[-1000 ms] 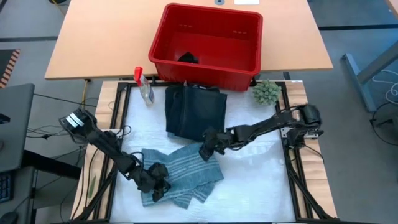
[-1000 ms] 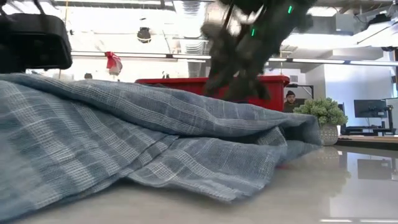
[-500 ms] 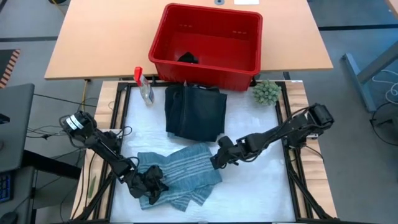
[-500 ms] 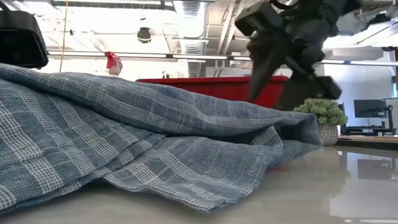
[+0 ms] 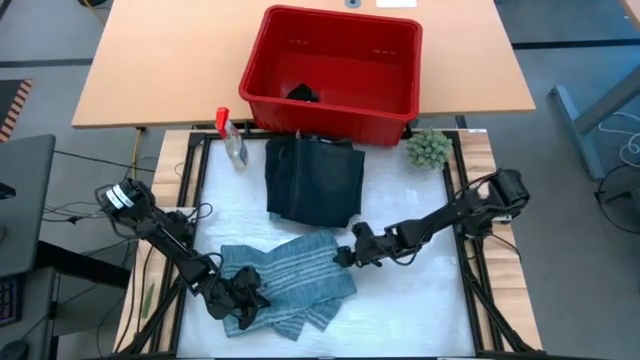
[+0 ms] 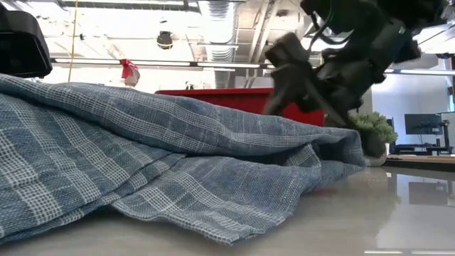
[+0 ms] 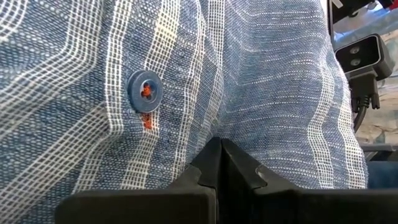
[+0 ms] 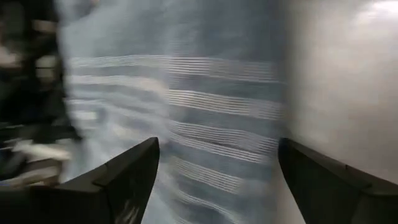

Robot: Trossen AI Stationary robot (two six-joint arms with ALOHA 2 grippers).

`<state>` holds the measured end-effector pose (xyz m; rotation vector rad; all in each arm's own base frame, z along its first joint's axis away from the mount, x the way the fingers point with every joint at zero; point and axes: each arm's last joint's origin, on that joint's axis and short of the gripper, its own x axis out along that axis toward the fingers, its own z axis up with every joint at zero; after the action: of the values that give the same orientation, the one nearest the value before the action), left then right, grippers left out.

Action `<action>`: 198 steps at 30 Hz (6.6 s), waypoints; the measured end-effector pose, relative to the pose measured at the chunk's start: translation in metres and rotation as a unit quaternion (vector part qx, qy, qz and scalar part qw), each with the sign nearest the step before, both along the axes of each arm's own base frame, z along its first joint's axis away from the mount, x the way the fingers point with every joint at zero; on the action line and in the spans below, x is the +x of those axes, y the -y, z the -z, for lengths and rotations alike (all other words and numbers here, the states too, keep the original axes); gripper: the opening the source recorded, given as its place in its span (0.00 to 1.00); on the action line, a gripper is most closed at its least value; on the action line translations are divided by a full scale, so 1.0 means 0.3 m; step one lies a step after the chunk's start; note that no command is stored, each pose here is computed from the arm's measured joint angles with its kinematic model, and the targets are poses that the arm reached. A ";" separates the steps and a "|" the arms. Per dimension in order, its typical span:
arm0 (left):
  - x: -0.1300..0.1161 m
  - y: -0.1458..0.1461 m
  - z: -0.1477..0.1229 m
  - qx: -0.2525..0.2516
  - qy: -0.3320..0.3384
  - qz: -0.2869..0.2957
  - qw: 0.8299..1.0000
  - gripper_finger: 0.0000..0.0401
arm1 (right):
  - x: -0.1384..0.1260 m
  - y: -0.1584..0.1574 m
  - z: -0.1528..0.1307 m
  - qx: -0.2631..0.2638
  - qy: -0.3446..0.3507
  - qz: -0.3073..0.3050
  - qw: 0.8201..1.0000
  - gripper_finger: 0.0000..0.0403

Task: Fold Laundry from Bin
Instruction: Fold the blue long sleeve on the table

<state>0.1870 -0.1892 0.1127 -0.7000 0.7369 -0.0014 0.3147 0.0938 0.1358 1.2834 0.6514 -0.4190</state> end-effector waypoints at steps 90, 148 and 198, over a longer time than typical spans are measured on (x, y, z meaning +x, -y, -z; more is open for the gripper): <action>-0.014 -0.449 -0.656 0.086 0.406 -0.031 0.909 0.15 | 0.055 0.023 -0.832 -0.215 -0.114 -0.471 0.848 0.11; 0.513 -0.379 -0.700 0.265 0.090 0.213 0.936 0.01 | 0.074 0.009 -0.827 -0.215 -0.166 -0.528 0.804 0.67; 0.500 -0.400 -0.706 0.300 0.068 0.206 0.929 0.00 | -0.004 -0.107 -0.778 -0.271 -0.146 -0.533 0.788 0.09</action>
<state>0.3371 -0.0693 0.3245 0.0493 0.6896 -0.2000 0.3137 0.1257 0.3691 0.1631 1.2893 0.1597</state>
